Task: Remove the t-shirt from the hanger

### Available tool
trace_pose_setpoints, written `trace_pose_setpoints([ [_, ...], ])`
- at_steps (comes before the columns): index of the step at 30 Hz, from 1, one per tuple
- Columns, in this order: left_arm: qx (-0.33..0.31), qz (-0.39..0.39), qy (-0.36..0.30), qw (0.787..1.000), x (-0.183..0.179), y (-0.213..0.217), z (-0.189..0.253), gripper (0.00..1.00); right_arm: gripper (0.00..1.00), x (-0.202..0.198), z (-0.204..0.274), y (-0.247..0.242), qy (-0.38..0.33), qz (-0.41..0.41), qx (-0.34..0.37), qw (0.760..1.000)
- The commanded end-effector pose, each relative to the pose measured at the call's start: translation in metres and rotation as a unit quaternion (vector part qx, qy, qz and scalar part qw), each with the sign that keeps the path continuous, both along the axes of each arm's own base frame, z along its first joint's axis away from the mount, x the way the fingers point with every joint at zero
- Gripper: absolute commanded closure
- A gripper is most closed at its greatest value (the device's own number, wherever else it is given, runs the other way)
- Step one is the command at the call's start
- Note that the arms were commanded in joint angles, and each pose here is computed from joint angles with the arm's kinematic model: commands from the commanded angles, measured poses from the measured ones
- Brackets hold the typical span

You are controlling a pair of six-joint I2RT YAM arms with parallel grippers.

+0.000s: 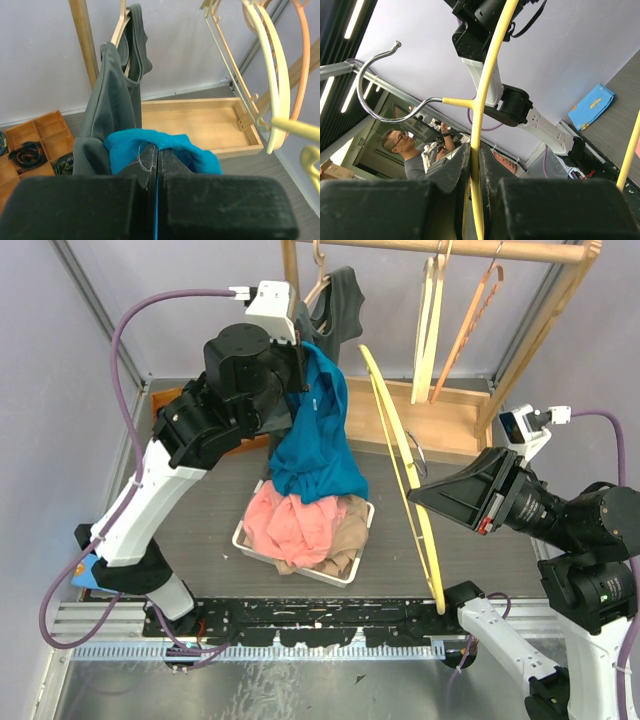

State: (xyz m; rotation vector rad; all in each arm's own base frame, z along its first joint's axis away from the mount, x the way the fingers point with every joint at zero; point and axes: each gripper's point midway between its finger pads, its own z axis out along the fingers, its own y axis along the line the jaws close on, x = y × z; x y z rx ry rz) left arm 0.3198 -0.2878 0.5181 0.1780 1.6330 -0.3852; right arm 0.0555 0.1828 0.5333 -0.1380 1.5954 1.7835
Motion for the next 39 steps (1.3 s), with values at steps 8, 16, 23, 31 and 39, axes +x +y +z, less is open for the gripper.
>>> trace_pose_setpoints([
  [8, -0.066, -0.066, 0.002, 0.996, -0.041, 0.016, 0.015, 1.0, 0.99, 0.023, 0.015, 0.005, -0.037, -0.013, 0.025, 0.999],
  [16, -0.112, -0.168, -0.048, 0.978, -0.079, 0.012, 0.058, 1.0, 0.99, 0.051, 0.012, 0.009, -0.029, -0.037, 0.031, 0.998],
  [23, -0.131, -0.207, -0.077, 0.966, -0.114, 0.037, 0.098, 1.0, 0.99, 0.085, 0.004, 0.017, -0.015, -0.052, 0.038, 0.998],
  [31, -0.161, -0.208, -0.13, 0.956, -0.14, 0.074, 0.134, 1.0, 1.0, 0.133, 0.0, 0.022, -0.008, -0.097, 0.046, 0.994],
  [39, -0.225, -0.231, -0.188, 0.928, -0.167, 0.096, 0.181, 1.0, 0.99, 0.182, 0.008, 0.03, -0.007, -0.129, 0.056, 0.99],
])
